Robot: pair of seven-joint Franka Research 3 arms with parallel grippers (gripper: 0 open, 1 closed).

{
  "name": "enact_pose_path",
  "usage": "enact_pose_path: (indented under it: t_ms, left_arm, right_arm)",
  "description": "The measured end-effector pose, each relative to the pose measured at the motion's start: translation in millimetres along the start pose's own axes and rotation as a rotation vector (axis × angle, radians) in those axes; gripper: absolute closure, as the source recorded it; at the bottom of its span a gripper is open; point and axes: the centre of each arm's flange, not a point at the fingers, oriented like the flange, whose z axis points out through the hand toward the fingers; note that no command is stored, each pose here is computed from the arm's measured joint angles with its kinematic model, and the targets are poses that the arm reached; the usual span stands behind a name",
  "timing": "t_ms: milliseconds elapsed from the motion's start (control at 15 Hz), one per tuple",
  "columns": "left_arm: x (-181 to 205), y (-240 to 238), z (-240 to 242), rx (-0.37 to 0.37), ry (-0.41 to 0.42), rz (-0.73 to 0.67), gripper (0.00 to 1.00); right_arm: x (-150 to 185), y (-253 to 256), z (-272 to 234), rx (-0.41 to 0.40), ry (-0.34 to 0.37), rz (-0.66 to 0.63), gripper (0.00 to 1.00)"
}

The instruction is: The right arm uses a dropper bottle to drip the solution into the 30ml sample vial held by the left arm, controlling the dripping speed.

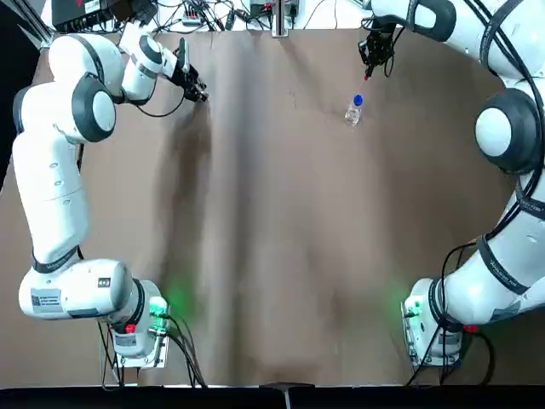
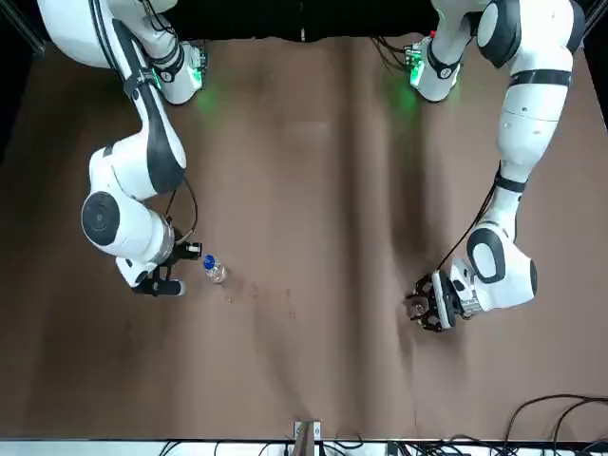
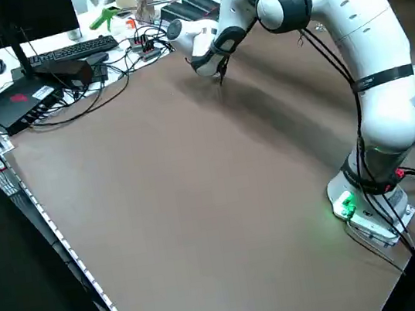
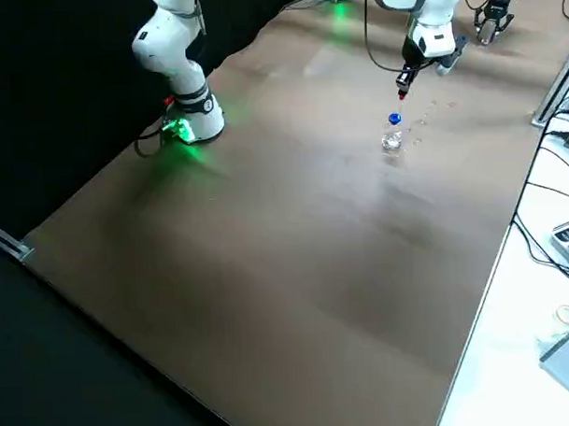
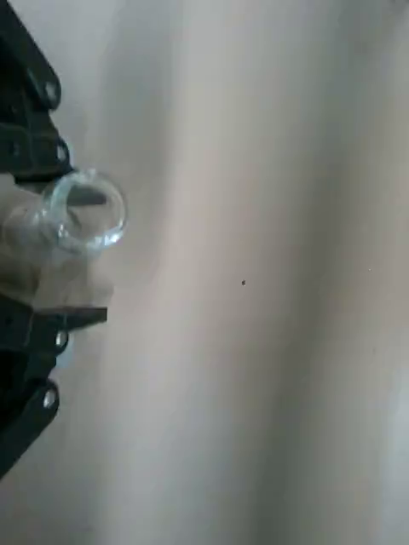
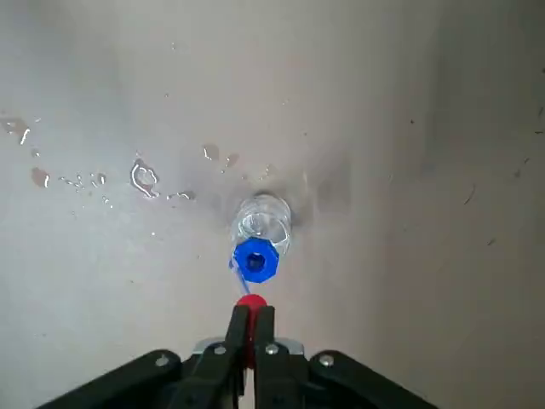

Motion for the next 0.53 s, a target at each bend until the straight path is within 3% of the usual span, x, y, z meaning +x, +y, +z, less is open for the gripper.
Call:
enact_pose_path:
  t_ms: [333, 533]
  left_arm:
    - [-9.7, -4.5, -10.3, 0.016, 0.001, -0.008, 0.01]
    - [-7.6, -8.3, -15.3, 0.027, 0.003, -0.002, 0.01]
  right_arm:
    - [2.0, 3.2, -1.0, 0.0, 0.003, 0.005, 0.94]
    - [2.6, 1.9, -5.2, 0.003, 0.011, 0.004, 0.94]
